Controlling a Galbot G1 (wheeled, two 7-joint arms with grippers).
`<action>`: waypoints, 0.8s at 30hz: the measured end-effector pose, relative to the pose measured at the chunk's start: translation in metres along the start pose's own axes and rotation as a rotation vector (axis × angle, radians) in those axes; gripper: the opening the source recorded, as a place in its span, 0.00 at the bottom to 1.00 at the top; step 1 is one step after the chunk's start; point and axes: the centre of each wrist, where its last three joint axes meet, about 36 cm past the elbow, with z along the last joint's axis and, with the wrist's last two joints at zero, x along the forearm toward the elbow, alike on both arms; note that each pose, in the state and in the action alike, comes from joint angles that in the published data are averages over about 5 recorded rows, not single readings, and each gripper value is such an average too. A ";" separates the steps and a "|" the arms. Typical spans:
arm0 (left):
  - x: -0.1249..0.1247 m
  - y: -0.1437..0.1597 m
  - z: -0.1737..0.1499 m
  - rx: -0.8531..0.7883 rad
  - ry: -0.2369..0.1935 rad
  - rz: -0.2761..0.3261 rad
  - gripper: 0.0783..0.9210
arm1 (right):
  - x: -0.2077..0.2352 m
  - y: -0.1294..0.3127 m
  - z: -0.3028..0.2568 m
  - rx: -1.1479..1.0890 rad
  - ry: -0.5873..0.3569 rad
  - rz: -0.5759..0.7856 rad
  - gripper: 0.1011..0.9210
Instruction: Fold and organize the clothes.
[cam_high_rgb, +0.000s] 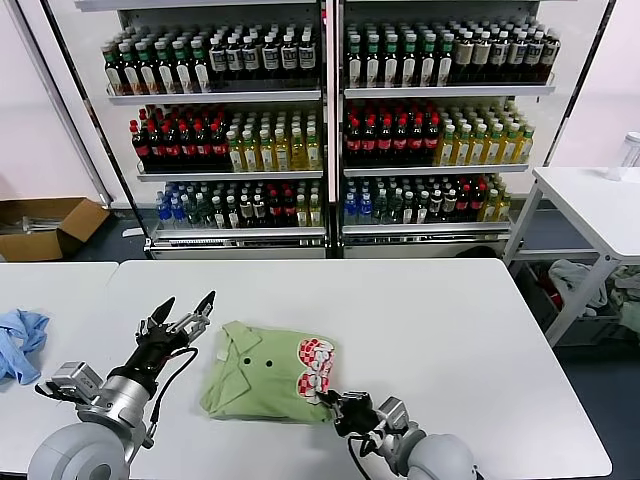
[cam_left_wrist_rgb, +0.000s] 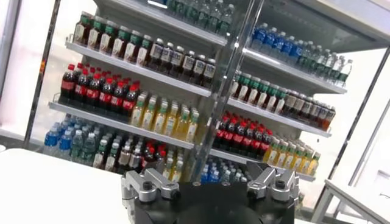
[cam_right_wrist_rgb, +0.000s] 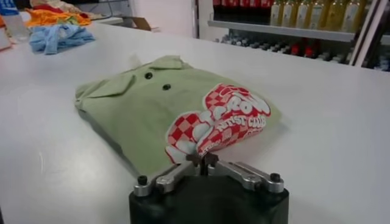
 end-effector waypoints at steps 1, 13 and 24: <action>0.000 0.000 0.000 0.001 -0.001 0.000 0.88 | 0.002 -0.002 0.000 -0.002 -0.001 0.002 0.02; -0.002 -0.001 0.003 0.008 0.002 -0.008 0.88 | 0.041 -0.045 0.001 -0.008 -0.019 0.078 0.01; -0.003 0.001 0.004 0.012 0.002 -0.023 0.88 | 0.062 -0.050 -0.011 -0.006 -0.081 0.110 0.32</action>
